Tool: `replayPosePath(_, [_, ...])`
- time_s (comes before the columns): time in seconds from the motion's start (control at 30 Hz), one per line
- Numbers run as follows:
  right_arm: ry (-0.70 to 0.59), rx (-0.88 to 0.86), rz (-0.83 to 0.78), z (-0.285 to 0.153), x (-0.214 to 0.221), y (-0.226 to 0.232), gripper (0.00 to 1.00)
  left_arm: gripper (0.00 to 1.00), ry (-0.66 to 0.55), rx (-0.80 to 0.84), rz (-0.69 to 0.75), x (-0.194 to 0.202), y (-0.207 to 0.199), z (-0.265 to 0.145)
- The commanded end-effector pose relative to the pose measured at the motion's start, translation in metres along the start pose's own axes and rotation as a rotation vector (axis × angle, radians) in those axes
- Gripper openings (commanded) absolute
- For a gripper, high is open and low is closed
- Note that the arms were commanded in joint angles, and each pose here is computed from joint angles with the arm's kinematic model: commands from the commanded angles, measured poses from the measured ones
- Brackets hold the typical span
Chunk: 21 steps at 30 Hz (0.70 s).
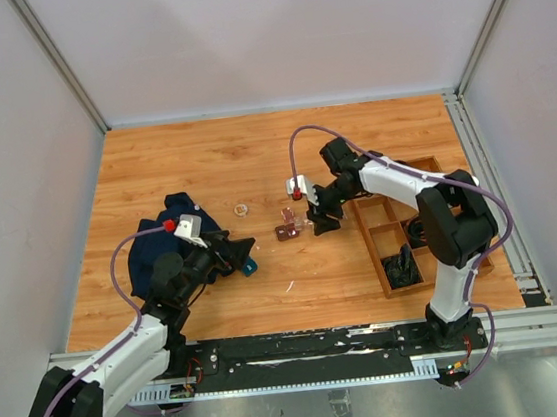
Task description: Sort the pills into containers
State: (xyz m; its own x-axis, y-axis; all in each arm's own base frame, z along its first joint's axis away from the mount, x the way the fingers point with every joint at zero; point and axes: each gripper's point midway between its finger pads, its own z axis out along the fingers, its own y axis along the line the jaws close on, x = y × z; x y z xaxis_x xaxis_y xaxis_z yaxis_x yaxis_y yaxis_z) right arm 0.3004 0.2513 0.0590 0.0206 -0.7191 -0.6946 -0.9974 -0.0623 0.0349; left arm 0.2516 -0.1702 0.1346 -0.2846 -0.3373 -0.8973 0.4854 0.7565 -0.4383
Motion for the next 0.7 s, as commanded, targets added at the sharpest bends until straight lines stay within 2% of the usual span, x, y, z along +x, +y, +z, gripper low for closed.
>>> replayPosePath(0.0, [0.047,-0.008,-0.008,0.0043,-0.0058,0.0027,0.04,0.93,-0.037,-0.006,0.018,-0.0066,0.0024,0.0004])
replayPosePath(0.67, [0.148,0.006,0.019,0.0091,-0.0001,-0.0002,0.03,0.93,-0.037,-0.009,0.018,-0.0054,0.0032,-0.0004])
